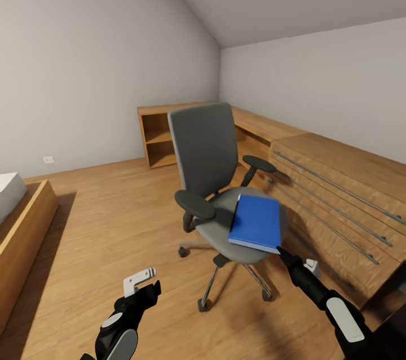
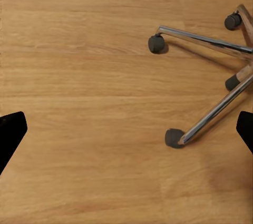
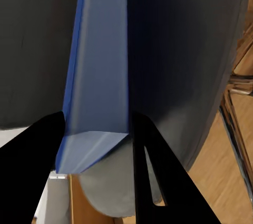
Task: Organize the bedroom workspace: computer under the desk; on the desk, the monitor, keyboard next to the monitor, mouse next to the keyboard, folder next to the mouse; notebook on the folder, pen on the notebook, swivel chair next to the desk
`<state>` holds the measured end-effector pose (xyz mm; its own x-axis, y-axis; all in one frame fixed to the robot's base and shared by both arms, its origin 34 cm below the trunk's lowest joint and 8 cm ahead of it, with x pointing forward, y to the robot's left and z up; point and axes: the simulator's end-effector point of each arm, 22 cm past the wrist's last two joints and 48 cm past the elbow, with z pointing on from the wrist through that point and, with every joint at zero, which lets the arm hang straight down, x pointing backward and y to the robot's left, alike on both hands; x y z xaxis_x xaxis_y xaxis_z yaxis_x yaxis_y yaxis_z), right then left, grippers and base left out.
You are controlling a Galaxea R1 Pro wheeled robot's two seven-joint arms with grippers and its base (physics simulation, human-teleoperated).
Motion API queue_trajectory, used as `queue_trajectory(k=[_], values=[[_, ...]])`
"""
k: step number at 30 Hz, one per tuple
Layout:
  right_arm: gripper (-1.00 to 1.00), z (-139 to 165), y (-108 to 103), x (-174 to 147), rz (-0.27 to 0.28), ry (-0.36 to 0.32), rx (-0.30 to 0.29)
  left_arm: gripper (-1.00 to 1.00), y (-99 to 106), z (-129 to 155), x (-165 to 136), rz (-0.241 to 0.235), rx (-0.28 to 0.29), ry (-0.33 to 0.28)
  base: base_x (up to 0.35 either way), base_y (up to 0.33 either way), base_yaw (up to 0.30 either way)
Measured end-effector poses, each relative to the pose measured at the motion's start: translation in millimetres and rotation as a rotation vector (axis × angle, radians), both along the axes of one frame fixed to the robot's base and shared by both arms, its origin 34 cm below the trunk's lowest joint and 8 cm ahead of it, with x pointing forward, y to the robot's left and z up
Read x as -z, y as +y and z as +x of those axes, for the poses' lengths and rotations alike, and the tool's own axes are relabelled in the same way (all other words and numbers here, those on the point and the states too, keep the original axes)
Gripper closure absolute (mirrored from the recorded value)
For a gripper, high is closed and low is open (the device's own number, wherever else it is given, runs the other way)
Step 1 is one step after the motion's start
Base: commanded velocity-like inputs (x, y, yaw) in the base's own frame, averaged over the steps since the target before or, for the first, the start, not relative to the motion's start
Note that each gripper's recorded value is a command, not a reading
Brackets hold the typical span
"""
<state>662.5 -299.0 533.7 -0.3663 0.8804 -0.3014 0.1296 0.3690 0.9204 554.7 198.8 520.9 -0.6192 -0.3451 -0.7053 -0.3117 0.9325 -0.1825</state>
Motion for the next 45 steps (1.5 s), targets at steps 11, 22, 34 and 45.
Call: queue_trajectory(k=[11, 22, 34, 45], values=[[1.00, 22.1, -10.6, -62.7, -0.059, -0.107, 0.031, -1.00, -1.5, 4.5, -23.8, 0.002, -0.002, 0.002, -0.001, 0.000, 0.000], [1.00, 31.0, -12.2, -99.3, -0.074, -0.138, 0.032, -1.00, -2.3, 9.0, -46.6, -0.003, -0.002, 0.004, -0.116, 0.000, 0.000], [1.00, 36.4, -8.4, -138.6, -0.104, -0.173, 0.017, -1.00, -2.5, 13.4, -71.5, -0.003, -0.001, 0.004, -0.005, 0.000, 0.000], [1.00, 9.5, 22.6, -196.5, -0.224, -0.236, 0.007, -1.00, -2.5, 17.1, -93.8, -0.003, -0.001, 0.005, 0.000, 0.000, 0.000]])
